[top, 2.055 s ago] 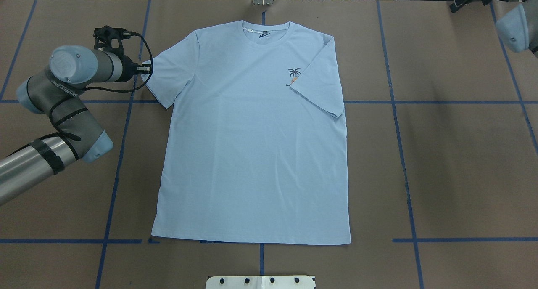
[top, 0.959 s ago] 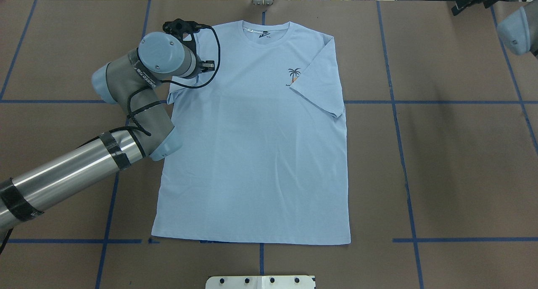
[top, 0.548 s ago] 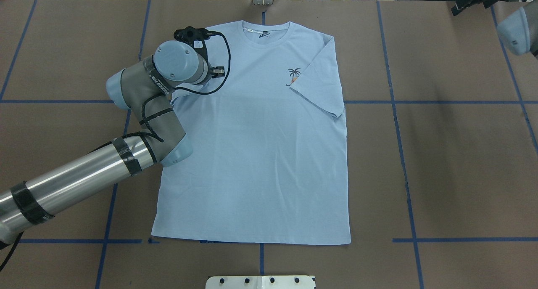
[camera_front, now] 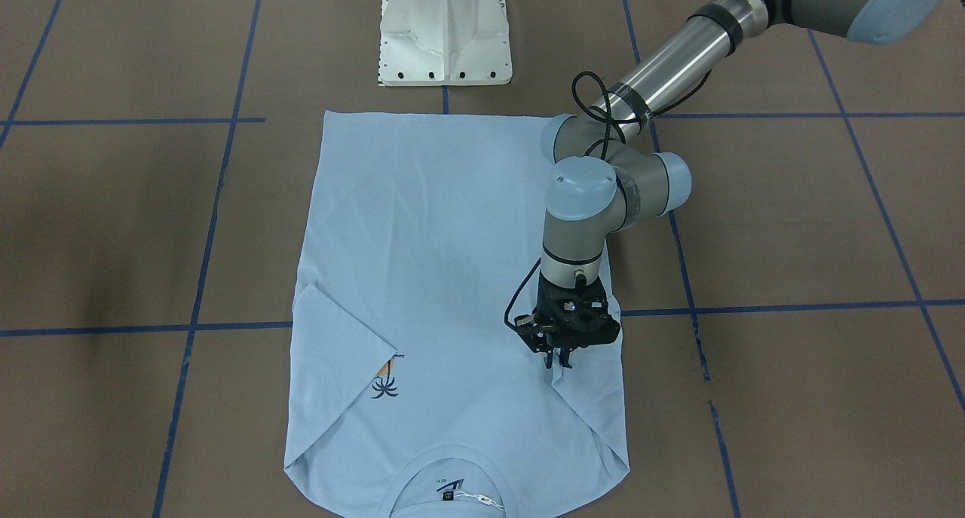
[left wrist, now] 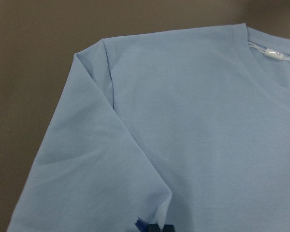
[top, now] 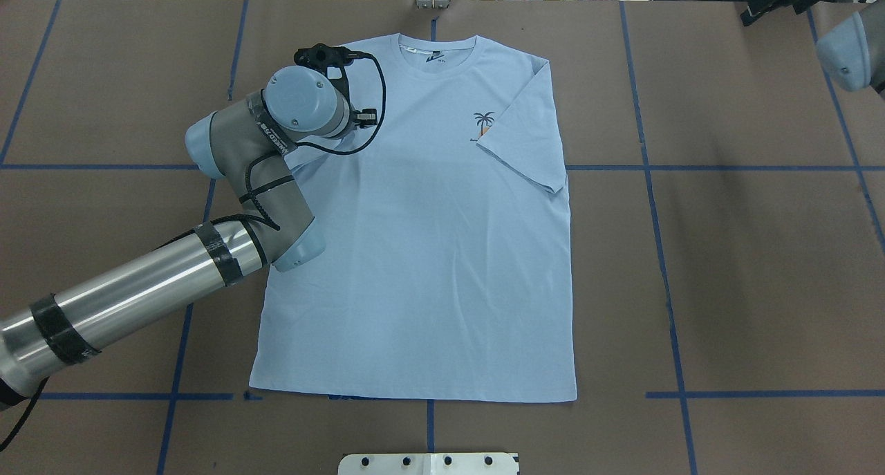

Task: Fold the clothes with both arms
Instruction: 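Grasp the sleeve with the left gripper and fold it over the shirt body, then move both grippers to the hem corners nearest the robot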

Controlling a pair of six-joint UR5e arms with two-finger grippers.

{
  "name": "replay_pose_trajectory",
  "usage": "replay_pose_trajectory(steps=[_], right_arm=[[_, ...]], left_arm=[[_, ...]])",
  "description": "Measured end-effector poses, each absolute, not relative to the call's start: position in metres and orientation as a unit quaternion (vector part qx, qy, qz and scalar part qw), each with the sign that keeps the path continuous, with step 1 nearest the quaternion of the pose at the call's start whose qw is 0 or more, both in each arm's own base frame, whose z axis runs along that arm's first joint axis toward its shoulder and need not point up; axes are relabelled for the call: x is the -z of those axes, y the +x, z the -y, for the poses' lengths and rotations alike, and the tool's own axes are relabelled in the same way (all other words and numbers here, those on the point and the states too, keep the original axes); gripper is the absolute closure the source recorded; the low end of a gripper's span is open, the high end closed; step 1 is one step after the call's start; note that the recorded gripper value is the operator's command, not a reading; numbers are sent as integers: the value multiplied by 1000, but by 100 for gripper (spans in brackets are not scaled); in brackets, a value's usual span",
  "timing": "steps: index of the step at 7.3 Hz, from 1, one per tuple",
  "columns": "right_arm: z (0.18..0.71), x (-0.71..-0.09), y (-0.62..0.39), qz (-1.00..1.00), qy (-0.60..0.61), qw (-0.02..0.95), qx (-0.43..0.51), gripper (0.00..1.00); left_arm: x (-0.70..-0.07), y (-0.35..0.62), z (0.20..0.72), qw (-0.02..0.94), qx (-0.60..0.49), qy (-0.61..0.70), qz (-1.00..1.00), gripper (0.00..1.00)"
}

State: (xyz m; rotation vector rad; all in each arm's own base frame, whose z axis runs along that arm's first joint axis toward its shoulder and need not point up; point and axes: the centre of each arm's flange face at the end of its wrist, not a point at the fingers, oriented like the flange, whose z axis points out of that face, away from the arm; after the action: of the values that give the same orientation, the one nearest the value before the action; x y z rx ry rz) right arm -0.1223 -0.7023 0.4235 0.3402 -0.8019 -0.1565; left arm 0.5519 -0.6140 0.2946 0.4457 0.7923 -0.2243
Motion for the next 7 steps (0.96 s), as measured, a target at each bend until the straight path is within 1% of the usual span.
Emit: replay_pose_trajectory(steps=[2,3,4,7], right_arm=[[686,-403,-145,403,157,901,47,0],[661,-388,-169,410,151,899,19,0],[621,-368,-199,416,147,897,-22,0],[452,-310,-293,452,121,868,-165,2]], left_arm=[[-279,540,608,889,83,229,-387,0],[-273,523,594,885,69,232,-397,0],[-273,501,573,879,56,232,-414,0],[-267,433,502,852,49,232,-466,0]])
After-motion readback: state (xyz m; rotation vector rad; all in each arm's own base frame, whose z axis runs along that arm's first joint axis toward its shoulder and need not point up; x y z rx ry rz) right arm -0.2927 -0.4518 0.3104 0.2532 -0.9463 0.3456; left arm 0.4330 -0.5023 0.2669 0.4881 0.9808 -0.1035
